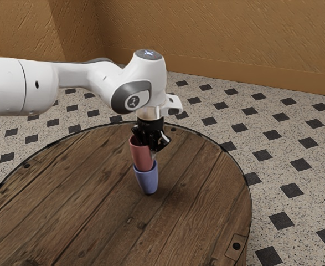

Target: Place the left cup onto the right cup

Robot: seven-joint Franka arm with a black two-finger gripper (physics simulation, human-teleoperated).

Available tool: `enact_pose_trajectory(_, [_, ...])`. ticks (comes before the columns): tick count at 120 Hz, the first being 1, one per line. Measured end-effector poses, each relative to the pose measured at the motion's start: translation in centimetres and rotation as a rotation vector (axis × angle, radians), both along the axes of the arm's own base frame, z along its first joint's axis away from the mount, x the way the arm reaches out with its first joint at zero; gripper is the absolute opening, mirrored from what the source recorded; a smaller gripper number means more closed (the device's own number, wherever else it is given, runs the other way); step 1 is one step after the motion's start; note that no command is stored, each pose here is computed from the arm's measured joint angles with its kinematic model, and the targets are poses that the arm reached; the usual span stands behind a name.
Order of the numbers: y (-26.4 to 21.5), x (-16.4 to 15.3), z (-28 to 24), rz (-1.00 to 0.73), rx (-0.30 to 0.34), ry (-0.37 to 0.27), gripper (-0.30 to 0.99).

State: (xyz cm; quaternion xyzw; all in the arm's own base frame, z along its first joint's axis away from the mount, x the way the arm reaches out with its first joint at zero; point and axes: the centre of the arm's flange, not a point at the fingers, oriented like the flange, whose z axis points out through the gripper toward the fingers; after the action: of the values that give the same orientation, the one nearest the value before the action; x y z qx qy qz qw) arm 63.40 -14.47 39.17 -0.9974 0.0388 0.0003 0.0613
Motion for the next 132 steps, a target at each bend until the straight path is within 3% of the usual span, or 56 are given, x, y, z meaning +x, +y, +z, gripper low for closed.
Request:
enact_pose_trajectory(57, [-0.9, -0.8, 1.7, 0.025, 0.002, 0.018, 0.41])
enact_pose_trajectory(132, [-4.4, -4.8, 9.9, 0.003, 0.036, -0.058, 0.58])
